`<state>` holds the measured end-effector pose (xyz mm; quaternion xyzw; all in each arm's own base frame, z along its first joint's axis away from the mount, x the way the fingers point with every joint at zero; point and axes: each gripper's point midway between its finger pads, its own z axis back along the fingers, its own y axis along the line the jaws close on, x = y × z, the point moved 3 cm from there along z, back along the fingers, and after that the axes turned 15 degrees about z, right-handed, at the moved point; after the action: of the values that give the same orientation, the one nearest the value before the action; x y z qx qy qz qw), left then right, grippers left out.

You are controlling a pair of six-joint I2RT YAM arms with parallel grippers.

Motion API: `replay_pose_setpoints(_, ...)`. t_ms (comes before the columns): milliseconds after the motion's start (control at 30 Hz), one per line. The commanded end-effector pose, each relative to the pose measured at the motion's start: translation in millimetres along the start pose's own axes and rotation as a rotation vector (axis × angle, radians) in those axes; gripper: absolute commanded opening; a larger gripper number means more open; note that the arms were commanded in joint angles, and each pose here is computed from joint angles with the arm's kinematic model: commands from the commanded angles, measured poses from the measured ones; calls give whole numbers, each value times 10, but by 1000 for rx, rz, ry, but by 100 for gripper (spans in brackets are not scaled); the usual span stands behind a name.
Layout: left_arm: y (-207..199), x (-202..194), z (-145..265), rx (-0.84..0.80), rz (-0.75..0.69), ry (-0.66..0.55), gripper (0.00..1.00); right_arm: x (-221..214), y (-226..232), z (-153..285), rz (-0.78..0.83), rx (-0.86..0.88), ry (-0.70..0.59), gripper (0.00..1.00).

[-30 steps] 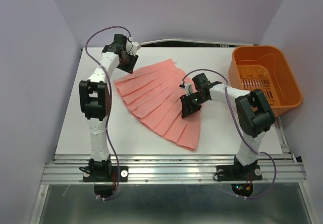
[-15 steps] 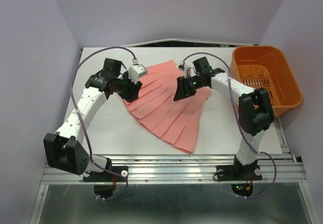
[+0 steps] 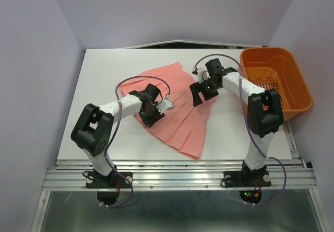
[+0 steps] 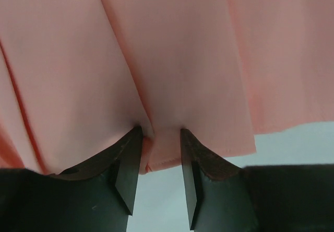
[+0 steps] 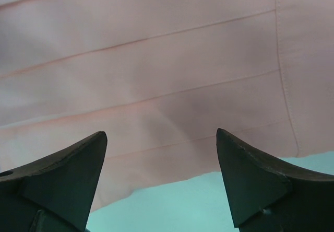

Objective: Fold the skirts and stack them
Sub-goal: Fold the skirt

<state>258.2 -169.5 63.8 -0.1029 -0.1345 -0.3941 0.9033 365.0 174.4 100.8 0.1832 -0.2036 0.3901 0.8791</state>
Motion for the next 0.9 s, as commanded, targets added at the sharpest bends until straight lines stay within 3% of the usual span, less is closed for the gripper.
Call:
replay_pose_setpoints(0, 302, -24, -74, 138, -8, 15, 46, -326, -108, -120, 23, -43, 118, 88)
replay_pose_setpoints(100, 561, -133, -118, 182, -6, 58, 42, -412, -23, -187, -22, 3, 131, 84)
replay_pose_setpoints(233, 1222, -201, 65, 293, 59, 70, 41, -503, 222, -233, -116, 122, 118, 80)
replay_pose_setpoints(367, 1514, -23, 391, 347, 72, 1, 44, -476, 491, -241, -153, 211, 80, 77)
replay_pose_setpoints(467, 1208, 256, 717, 220, 5, -134, 49, -426, 558, -247, -188, 222, 53, 77)
replay_pose_setpoints(567, 693, 301, 957, 93, -108, -183, 52, -357, 585, -242, -222, 241, 34, 76)
replay_pose_setpoints(733, -385, 108, 969, -83, -266, -162, 55, -322, 559, -275, -268, 221, 24, 71)
replay_pose_setpoints(867, -925, -134, 844, -154, -325, -102, 59, -427, 527, -340, -278, 195, 57, 67)
